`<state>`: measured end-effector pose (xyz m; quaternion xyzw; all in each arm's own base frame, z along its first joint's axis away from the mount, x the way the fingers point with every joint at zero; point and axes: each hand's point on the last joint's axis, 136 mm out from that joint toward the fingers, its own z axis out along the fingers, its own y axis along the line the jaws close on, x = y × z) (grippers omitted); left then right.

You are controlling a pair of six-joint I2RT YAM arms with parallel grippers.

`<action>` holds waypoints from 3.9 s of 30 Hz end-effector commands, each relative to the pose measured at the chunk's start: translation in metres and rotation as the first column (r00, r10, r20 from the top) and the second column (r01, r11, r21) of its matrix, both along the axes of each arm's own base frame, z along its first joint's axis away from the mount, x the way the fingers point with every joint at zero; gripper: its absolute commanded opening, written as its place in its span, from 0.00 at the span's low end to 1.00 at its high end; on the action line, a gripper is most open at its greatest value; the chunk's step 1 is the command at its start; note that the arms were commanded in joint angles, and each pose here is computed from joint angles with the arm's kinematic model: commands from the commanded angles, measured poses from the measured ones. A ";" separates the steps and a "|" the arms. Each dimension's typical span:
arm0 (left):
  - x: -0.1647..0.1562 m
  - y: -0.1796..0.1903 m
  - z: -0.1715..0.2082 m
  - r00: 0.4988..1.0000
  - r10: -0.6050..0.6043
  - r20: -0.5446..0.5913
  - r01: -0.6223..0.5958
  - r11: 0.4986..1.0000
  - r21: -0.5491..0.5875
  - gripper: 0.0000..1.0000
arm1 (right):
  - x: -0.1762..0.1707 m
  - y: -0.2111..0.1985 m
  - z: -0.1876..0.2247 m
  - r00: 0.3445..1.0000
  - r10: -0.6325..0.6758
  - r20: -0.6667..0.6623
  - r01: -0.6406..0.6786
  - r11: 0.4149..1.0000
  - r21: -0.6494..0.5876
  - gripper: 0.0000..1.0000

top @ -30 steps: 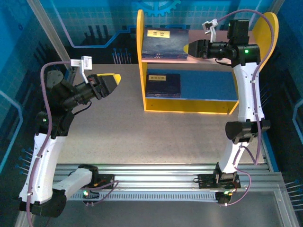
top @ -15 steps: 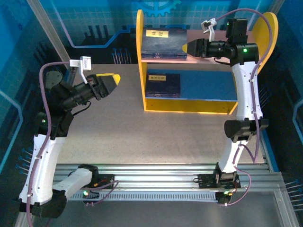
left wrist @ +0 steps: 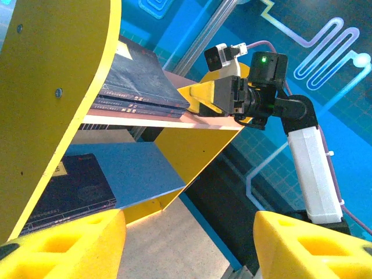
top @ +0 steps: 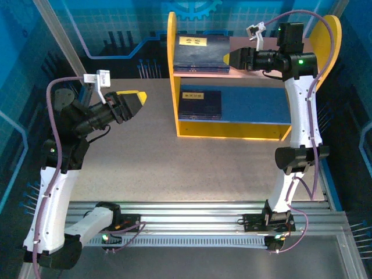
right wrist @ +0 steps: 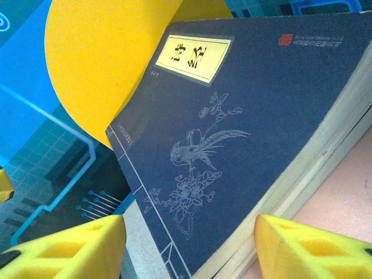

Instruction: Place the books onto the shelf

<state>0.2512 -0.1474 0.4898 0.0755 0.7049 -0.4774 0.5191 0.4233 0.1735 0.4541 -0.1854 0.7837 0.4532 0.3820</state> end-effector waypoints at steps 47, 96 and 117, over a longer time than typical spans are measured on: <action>0.027 0.099 -0.149 0.790 0.569 -0.228 -0.386 0.751 0.536 0.99 | -0.158 -0.150 -0.127 0.678 -0.692 0.249 0.735 0.629 -0.254 1.00; 0.144 0.149 -0.394 0.766 0.631 0.124 -0.588 0.609 0.532 0.99 | -0.047 -0.166 -0.337 0.550 -0.623 0.556 0.827 0.501 -0.257 1.00; 0.146 0.147 -0.393 0.767 0.626 0.137 -0.588 0.602 0.540 0.99 | -0.026 -0.158 -0.354 0.620 -0.593 0.514 0.783 0.508 -0.358 1.00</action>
